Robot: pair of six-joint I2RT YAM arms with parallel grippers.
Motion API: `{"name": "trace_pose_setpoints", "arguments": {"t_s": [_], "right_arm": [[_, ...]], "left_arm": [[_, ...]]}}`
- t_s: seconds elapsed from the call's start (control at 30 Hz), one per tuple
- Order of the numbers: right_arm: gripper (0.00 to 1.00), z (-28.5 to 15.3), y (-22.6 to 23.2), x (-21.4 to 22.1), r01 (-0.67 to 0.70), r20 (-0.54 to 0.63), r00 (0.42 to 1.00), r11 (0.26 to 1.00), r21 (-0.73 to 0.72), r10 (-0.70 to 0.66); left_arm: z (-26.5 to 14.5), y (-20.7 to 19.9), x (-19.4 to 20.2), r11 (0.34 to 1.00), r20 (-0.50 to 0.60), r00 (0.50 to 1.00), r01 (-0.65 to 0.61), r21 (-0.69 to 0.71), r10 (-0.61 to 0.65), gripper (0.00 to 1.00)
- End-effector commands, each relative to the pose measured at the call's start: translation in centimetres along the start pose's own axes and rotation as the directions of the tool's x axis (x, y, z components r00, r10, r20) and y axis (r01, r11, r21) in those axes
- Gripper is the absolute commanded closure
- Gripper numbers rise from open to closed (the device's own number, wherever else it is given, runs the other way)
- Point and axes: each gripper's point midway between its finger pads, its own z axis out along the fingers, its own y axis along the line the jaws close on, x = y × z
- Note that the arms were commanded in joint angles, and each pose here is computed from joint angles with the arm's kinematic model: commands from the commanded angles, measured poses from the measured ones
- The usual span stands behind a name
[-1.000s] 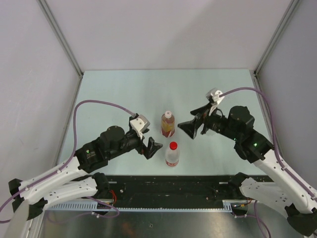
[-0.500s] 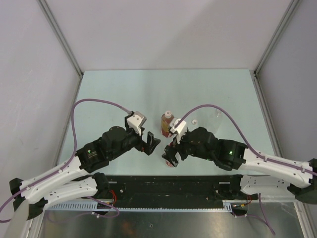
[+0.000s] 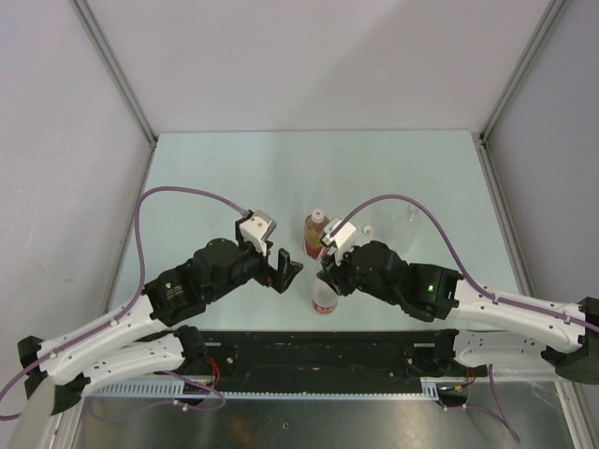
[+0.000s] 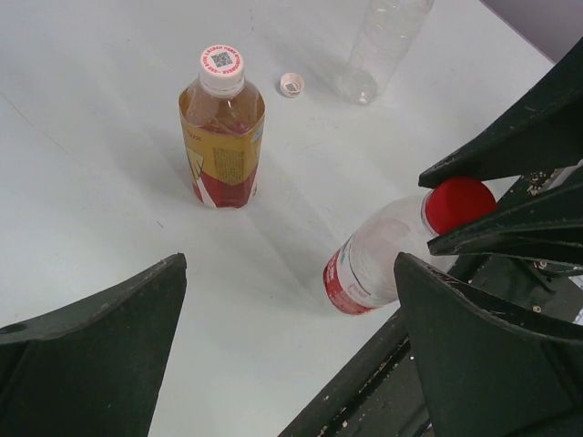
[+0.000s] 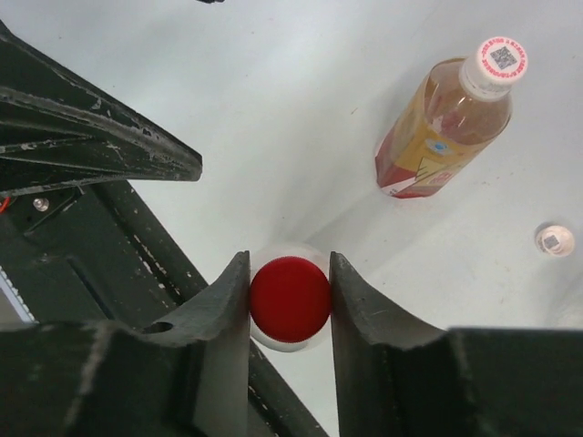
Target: Unscrew the bottle caps
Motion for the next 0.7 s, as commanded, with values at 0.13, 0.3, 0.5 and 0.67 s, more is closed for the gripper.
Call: {"name": "trace_pose_setpoints", "arguments": {"t_s": [0.13,0.3,0.5,0.67], "right_arm": [[0.93,0.3,-0.4,-1.3,-0.064,0.046,0.997,0.997,-0.043,0.066],[1.0,0.0,-1.0,-2.4,-0.107,0.078,0.99,0.991,-0.083,0.114],[1.0,-1.4,-2.7,-5.6,-0.169,0.178,0.964,0.971,-0.169,0.199],[1.0,-3.0,-4.4,-8.1,-0.207,0.239,0.931,0.939,-0.273,0.275]], "left_arm": [[-0.2,0.5,-0.9,1.0,0.03,1.0,-0.004,-0.027,0.005,0.01],[-0.4,0.5,-1.4,1.0,0.041,0.999,-0.017,-0.023,0.018,0.01],[-1.2,0.3,-2.6,0.999,0.081,0.996,-0.035,-0.004,0.035,0.01],[-2.4,-0.2,-3.9,0.998,0.127,0.991,-0.05,0.031,0.046,0.0]]}}
